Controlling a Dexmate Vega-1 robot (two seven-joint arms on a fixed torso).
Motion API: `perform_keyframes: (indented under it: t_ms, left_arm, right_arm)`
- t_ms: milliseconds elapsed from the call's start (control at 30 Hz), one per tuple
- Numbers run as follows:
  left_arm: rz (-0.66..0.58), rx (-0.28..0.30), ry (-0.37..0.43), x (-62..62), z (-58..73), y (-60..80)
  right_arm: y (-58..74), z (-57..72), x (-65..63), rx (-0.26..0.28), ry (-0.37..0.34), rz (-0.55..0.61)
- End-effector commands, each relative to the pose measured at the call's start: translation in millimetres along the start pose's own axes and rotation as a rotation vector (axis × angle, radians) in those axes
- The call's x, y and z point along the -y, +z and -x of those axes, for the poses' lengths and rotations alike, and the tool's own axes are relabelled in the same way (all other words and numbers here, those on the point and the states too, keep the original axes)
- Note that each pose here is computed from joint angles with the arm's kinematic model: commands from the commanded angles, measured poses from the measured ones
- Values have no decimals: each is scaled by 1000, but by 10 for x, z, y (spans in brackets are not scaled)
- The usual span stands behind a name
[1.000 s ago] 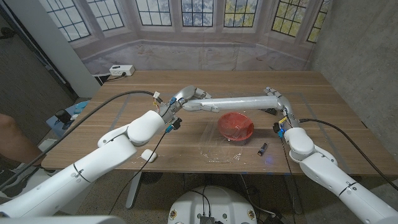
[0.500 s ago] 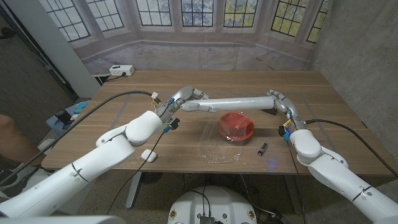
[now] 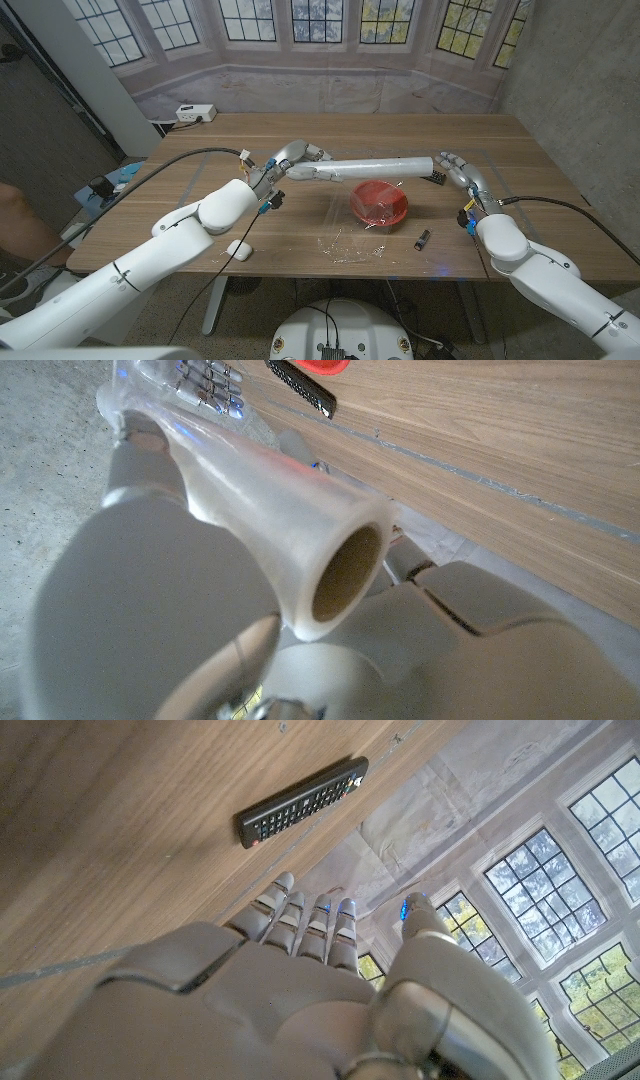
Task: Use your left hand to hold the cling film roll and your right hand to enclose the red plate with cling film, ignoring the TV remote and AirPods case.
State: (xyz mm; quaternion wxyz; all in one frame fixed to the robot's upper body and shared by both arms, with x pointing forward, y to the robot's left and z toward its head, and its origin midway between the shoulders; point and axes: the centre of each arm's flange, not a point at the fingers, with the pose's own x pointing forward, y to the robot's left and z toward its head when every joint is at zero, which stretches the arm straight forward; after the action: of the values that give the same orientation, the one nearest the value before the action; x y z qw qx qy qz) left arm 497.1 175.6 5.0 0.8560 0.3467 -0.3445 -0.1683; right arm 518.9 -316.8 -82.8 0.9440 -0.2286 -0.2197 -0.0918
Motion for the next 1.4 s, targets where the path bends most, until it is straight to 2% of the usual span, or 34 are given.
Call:
perform_keyframes:
  t_ms: [33, 333, 600, 900, 1400]
  left_arm:
    - [-6, 5, 2, -6, -66, -56]
    - [-2, 7, -10, 34, -159, -77]
    - [2, 6, -13, 59, -220, -104]
    - [-3, 9, -15, 58, -288, -149]
    - [-21, 14, -6, 128, -400, -174]
  right_arm:
    - [76, 234, 79, -26, 0, 93]
    - [148, 477, 104, -45, -22, 122]
    - [249, 677, 33, -47, -30, 178]
    - [395, 796, -113, -60, -22, 275]
    - [471, 962, -268, -68, 2, 292]
